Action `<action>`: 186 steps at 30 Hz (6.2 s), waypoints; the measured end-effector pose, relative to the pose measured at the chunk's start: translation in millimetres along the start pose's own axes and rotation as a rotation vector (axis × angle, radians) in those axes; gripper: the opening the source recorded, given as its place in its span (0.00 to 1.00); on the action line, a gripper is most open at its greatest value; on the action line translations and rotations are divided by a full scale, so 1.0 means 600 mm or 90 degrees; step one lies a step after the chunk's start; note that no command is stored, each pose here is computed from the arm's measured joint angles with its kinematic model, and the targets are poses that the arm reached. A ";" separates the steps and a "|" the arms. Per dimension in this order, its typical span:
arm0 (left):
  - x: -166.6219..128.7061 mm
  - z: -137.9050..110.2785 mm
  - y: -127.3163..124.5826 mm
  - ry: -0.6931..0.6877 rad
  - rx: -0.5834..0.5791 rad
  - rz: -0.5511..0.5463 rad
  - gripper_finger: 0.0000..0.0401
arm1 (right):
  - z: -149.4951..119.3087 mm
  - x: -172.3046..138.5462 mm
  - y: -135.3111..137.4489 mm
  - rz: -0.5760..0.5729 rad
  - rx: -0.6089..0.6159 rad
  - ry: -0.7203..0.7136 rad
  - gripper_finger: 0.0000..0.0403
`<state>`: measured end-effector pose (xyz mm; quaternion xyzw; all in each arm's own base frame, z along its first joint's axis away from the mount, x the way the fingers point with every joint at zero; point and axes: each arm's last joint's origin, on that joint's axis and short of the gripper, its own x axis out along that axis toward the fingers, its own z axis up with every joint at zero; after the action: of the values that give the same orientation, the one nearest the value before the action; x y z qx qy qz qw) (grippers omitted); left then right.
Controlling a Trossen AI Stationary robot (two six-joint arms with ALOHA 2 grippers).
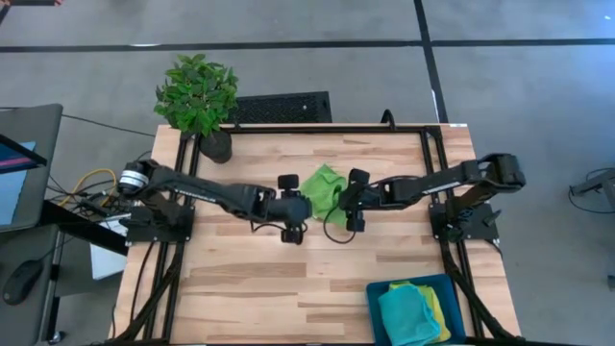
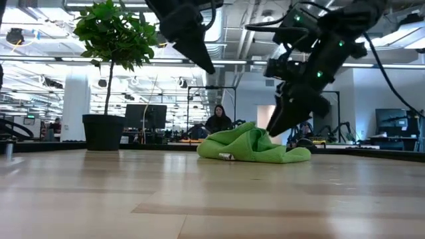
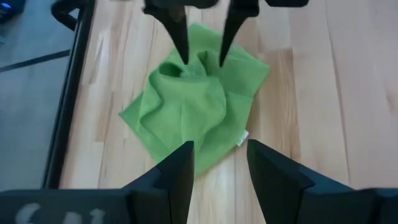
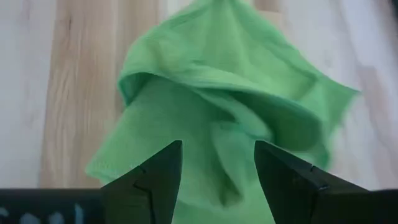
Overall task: Fold microfiber towels
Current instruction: Fold the green towel, then put the folded green towel into the bin
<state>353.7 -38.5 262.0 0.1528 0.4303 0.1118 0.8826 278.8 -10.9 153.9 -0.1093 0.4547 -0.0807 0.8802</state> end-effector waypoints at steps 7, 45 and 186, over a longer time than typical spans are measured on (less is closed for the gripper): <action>-0.003 -0.005 -0.014 0.016 -0.006 0.012 0.35 | -0.008 0.047 0.011 -0.038 -0.053 0.025 0.56; 0.091 -0.071 -0.053 -0.126 -0.157 0.009 0.35 | 0.028 0.055 0.008 -0.106 -0.079 0.051 0.03; 0.062 -0.058 -0.078 -0.030 0.008 -0.004 0.35 | 0.030 0.032 0.077 -0.046 -0.150 0.228 0.40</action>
<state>351.7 -63.9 197.7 0.1597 0.4108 0.1028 0.8917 306.6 30.9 136.9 -0.2119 0.6059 -0.0767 0.7630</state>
